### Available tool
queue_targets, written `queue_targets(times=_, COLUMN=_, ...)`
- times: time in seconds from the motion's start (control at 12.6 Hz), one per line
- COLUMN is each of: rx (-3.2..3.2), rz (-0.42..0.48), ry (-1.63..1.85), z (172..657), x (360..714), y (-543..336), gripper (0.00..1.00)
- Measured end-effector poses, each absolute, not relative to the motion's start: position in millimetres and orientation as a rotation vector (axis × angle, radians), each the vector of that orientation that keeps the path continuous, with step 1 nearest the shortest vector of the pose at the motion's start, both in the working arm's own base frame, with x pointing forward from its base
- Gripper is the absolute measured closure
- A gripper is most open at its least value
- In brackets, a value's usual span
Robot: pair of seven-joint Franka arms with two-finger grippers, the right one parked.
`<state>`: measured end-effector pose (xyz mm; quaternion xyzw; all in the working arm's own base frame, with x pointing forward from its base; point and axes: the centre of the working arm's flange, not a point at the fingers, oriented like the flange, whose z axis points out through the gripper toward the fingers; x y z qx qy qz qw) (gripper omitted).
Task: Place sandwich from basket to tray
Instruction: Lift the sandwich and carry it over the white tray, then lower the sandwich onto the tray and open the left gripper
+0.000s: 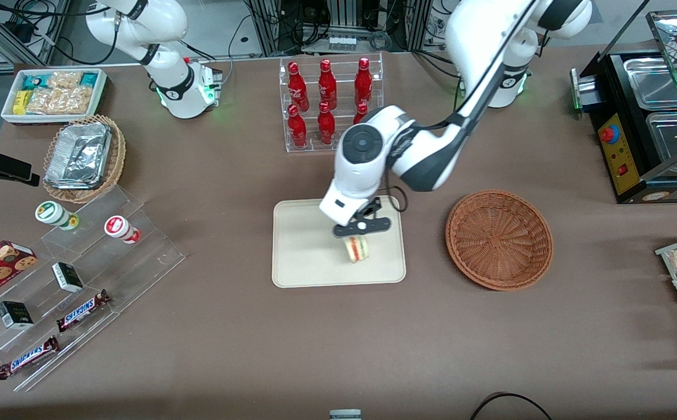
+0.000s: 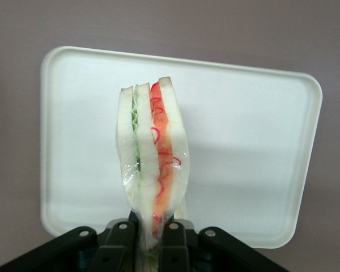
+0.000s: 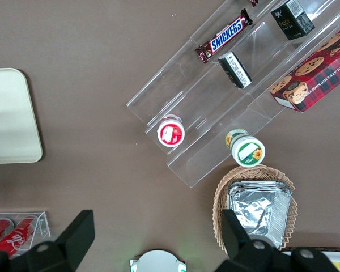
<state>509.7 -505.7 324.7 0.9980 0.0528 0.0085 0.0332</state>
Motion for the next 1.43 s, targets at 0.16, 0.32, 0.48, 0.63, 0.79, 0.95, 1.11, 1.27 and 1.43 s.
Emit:
queue_targets(times=0.16, rx=3.055, rz=0.066, ry=0.081, z=298, x=503, y=-522, gripper=0.85)
queue_targets(times=0.32, rx=3.036, rz=0.078, ry=0.025, z=273, x=503, y=-528, gripper=0.85)
queue_targets(times=0.48, rx=3.019, rz=0.101, ry=-0.009, z=256, x=504, y=-532, gripper=0.85)
queue_targets(times=0.63, rx=3.022, rz=0.098, ry=-0.029, z=246, x=500, y=-536, gripper=0.85)
queue_targets(times=0.79, rx=3.034, rz=0.104, ry=-0.064, z=241, x=493, y=-541, gripper=0.85)
queue_targets(times=0.95, rx=3.036, rz=0.105, ry=-0.076, z=240, x=490, y=-543, gripper=0.78)
queue_targets(times=1.11, rx=3.039, rz=0.106, ry=-0.081, z=239, x=490, y=-544, gripper=0.57)
queue_targets(times=1.27, rx=3.045, rz=0.101, ry=-0.085, z=240, x=488, y=-545, gripper=0.35)
queue_targets(times=1.43, rx=3.050, rz=0.104, ry=-0.081, z=252, x=491, y=-545, gripper=0.13)
